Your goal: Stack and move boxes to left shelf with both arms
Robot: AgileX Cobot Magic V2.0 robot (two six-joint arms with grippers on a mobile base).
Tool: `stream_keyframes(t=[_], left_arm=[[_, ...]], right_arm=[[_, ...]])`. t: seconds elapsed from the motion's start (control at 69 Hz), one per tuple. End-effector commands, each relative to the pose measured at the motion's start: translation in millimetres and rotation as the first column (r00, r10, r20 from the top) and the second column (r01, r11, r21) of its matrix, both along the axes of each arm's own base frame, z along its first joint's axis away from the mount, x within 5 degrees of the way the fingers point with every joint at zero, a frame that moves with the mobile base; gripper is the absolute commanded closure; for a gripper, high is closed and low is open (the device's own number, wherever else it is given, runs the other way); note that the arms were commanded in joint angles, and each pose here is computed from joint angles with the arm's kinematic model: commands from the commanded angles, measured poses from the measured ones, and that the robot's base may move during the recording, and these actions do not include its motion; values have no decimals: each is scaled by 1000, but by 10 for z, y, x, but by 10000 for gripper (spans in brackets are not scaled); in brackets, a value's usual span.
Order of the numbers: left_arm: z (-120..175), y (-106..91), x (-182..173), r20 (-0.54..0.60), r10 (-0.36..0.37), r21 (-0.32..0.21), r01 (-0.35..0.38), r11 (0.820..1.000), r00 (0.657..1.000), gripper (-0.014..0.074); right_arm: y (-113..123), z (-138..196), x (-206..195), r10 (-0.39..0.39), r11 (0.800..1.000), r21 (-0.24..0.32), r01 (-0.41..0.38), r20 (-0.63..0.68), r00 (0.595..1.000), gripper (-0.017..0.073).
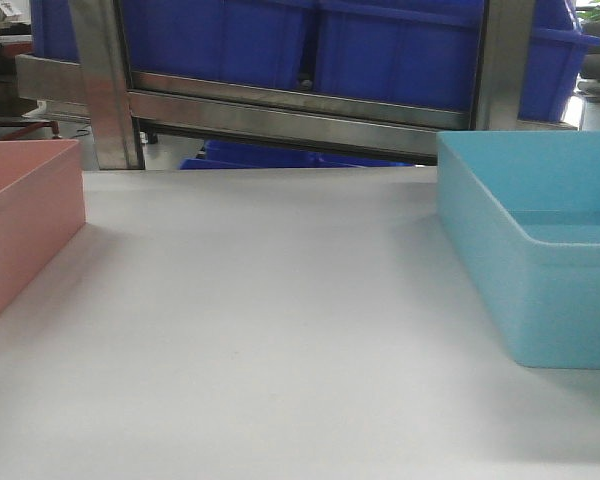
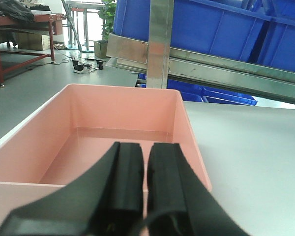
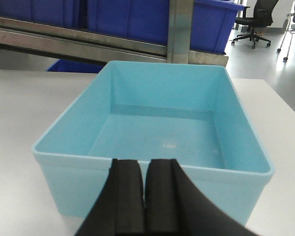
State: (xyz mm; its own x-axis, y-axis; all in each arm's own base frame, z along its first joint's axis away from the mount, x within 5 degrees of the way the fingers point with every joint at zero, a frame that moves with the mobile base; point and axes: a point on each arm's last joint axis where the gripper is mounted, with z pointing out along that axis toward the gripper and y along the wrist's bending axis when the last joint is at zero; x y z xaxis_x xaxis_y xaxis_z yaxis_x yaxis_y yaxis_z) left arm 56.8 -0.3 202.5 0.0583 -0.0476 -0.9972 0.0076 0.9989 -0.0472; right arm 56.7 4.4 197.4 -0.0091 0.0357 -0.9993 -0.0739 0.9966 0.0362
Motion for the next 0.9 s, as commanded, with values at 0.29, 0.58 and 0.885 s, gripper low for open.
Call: stream_keyframes(t=[0.29,0.58,0.885], left_arm=[[-12,11,-8,75,14,1,-14,1000,997,583],[104,24,-30,198,28,-2,-28,1000,980,583],[1124,6,-14,220,11,36,-19,999,975,583]], right_arm=[[-10,151,-29,-12,1000,5,11,127,992,510],[-10,151,-29,-12,1000,5,11,127,992,510],[-10,152,-29,-12,1000,5,11,127,992,510]])
